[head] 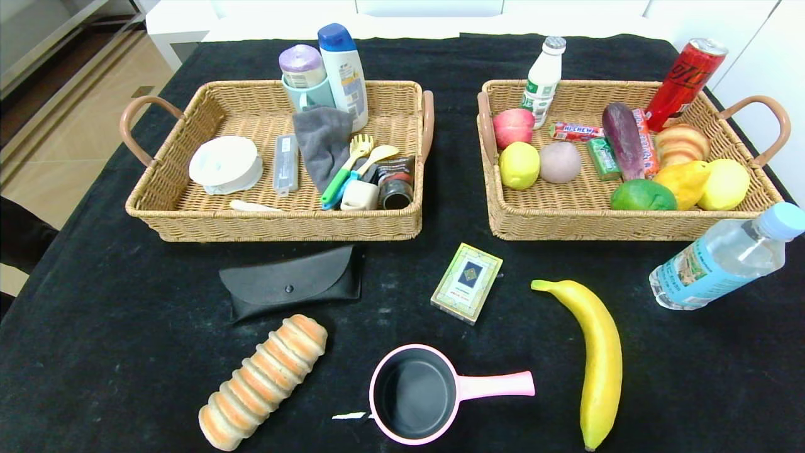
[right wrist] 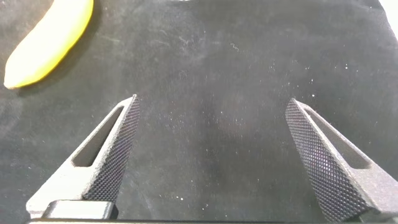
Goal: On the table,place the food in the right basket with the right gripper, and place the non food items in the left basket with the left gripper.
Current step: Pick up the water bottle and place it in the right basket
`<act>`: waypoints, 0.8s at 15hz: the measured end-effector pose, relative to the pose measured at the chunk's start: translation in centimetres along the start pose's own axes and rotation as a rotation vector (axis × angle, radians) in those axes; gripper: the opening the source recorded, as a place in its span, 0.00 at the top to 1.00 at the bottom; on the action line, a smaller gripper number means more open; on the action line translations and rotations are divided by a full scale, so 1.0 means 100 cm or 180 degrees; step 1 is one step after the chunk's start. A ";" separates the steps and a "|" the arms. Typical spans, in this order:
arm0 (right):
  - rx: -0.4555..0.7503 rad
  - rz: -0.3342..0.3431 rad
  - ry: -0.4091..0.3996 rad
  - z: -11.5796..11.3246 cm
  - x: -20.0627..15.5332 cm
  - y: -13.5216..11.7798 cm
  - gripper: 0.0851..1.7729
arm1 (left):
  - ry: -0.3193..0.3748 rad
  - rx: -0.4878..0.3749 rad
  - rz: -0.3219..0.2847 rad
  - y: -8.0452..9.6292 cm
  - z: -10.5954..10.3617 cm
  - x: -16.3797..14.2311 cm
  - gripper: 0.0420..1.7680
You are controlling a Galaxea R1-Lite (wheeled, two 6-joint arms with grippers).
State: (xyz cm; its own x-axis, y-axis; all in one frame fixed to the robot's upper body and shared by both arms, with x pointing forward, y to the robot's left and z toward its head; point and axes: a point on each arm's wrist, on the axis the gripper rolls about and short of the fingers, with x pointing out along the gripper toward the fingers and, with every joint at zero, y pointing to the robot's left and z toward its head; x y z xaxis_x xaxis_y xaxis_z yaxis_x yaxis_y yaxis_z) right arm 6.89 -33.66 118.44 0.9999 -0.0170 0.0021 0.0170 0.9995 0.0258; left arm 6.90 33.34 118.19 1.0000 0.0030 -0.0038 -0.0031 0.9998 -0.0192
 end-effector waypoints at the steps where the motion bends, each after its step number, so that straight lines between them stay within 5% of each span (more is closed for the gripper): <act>1: 0.0043 0.0002 -0.0050 0.007 -0.001 0.000 0.04 | -0.0037 -0.0015 0.0003 0.000 0.002 -0.001 0.03; 6: 0.0175 0.0271 -0.0286 0.079 -0.004 0.003 0.04 | -0.0365 -0.0344 -0.0111 -0.001 0.073 -0.007 0.03; 12: 0.0132 0.1070 -0.0137 0.148 0.025 0.011 0.04 | -0.0358 -0.0373 -0.1066 -0.001 0.165 0.015 0.03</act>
State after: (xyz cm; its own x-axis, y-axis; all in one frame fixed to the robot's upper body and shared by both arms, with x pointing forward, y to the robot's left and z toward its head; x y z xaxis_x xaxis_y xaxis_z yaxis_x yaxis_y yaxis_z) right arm 9.39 -33.01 133.27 0.9485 0.3113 0.0596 -0.3146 0.9475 0.0572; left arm 8.49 33.57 134.70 0.9398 -0.3153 0.1320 0.3304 0.9368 -0.1152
